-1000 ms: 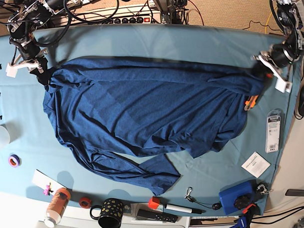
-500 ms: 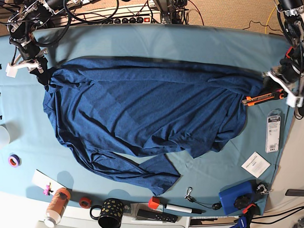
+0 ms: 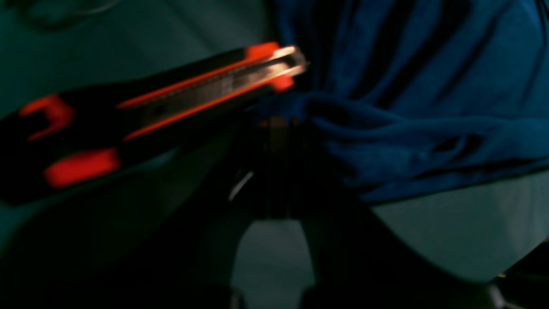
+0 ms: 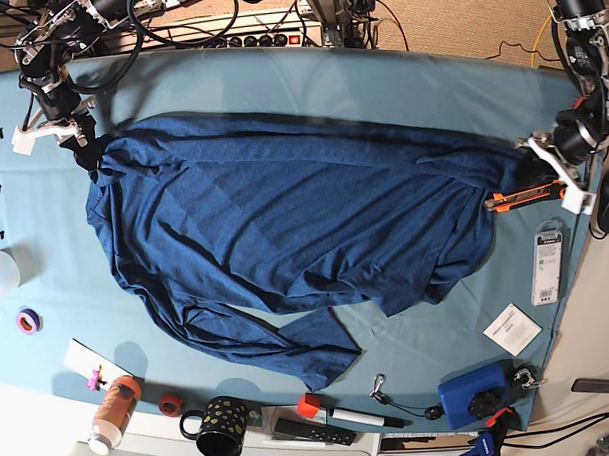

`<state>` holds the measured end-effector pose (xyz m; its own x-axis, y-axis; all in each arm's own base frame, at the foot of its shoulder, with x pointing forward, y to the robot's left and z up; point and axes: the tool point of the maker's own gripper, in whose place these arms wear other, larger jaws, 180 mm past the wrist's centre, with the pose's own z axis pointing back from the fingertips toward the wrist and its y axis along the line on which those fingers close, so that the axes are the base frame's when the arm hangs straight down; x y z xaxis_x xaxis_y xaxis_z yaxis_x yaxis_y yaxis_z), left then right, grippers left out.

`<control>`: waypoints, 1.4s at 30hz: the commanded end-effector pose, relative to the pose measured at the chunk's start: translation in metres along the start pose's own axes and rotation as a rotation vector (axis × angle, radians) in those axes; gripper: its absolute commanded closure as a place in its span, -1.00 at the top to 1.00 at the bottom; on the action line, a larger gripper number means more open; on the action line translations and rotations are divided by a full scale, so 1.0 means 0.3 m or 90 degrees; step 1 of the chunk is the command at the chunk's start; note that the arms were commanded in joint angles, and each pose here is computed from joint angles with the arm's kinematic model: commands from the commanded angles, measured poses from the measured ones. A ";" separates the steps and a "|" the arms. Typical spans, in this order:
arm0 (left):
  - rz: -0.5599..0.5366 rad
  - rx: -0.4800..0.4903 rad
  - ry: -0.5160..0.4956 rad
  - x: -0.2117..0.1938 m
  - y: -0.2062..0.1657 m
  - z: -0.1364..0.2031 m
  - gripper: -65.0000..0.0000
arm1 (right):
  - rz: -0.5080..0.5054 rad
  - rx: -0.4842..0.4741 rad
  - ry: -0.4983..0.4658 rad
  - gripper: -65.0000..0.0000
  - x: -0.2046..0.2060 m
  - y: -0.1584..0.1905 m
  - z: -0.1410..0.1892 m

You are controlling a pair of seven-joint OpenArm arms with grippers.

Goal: Layout the t-shirt on the table in an organized manner, then fold the t-shirt properly
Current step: 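Move the left gripper along the shirt edge toward the box cutter, then grasp the shirt edge with the left gripper and pull it outward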

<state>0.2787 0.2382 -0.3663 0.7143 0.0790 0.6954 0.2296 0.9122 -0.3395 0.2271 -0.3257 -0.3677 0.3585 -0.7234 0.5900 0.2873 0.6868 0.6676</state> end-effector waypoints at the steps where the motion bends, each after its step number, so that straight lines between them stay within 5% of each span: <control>1: -0.028 0.001 -0.022 0.055 -0.002 0.006 -1.00 | 0.016 0.014 -0.025 -1.00 0.052 0.019 0.008; 15: -0.137 0.111 0.014 0.132 0.018 -0.112 -1.00 | 0.018 0.012 -0.021 -1.00 0.050 0.016 0.011; 20: -0.144 0.120 0.024 0.120 0.027 -0.111 -1.00 | 0.018 0.012 -0.022 -1.00 0.050 0.016 0.010; 34: -0.125 0.285 0.075 0.043 0.243 -0.076 -1.00 | 0.018 0.012 -0.021 -1.00 0.050 0.016 0.011; 37: -0.106 0.260 0.047 0.069 0.229 -0.080 -1.00 | 0.018 0.012 -0.021 -1.00 0.050 0.016 0.010; 42: -0.073 0.082 -0.009 0.128 0.070 -0.120 -1.00 | 0.018 0.012 -0.021 -1.00 0.050 0.016 0.011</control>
<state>0.3268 0.2474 -0.3820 0.7075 -0.0198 0.7065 0.2023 0.9634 -0.1756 0.2258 -0.3258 -0.3684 0.3668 -0.7208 0.5882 0.2884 0.6892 0.6647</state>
